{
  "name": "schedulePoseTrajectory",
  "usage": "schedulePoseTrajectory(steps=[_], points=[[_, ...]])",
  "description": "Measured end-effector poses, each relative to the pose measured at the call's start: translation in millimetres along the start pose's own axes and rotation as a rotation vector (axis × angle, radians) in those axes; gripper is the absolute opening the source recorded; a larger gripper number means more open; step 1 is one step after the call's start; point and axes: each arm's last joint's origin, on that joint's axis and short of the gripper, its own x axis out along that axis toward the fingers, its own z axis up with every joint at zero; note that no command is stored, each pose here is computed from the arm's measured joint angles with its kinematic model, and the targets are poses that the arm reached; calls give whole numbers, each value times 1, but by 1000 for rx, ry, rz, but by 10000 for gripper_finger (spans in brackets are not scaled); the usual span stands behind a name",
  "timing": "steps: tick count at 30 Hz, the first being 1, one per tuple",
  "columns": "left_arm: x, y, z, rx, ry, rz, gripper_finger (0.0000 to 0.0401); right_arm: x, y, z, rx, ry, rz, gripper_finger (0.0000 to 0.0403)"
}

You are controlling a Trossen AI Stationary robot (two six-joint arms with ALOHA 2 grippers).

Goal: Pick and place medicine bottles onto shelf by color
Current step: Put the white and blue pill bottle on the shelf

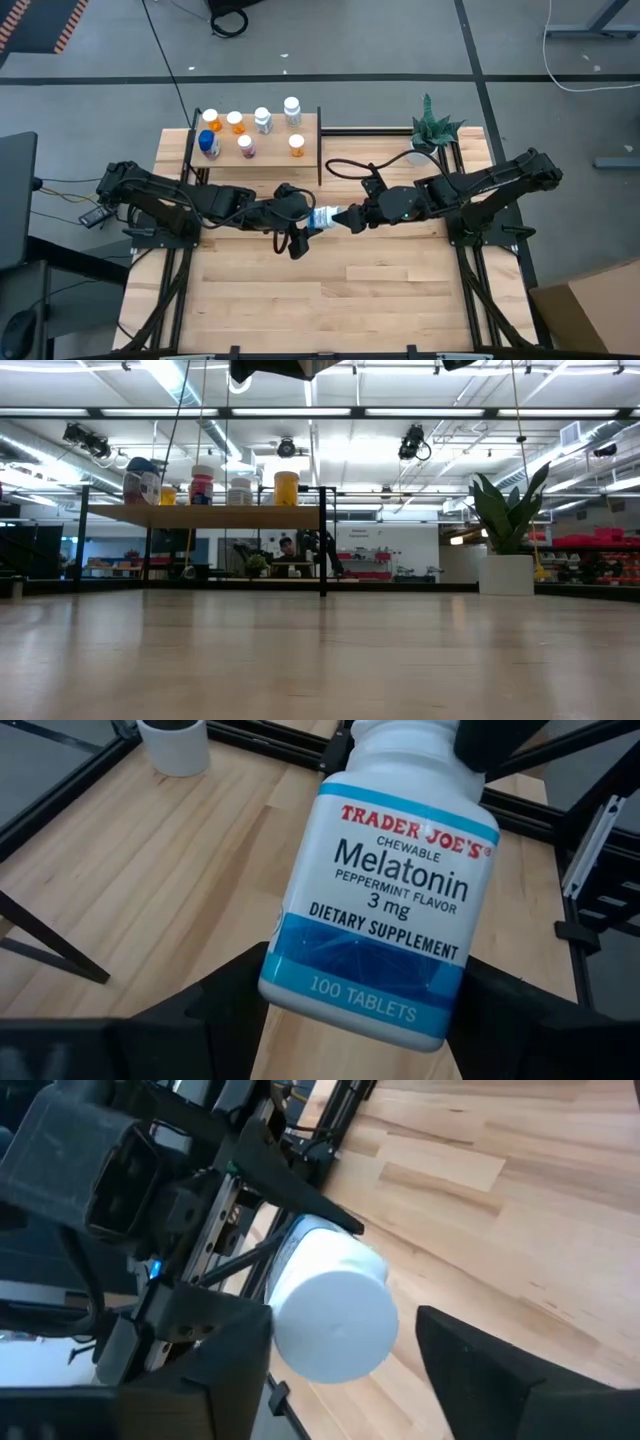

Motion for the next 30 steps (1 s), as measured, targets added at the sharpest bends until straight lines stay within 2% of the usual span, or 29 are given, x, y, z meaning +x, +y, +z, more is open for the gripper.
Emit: schedulePoseTrajectory(steps=[9, 26, 30], points=[[0, -2, -1, -17, 3, 0, 257, 0, 2, 1, -19, -6, 16, 176], [0, 1, -1, -15, 9, 5, 268, 0, 2, 1, -25, -10, 21, 184], [0, 1, -1, 24, 12, 6, 271, 0, 2, 0, -29, -7, 22, 185]])
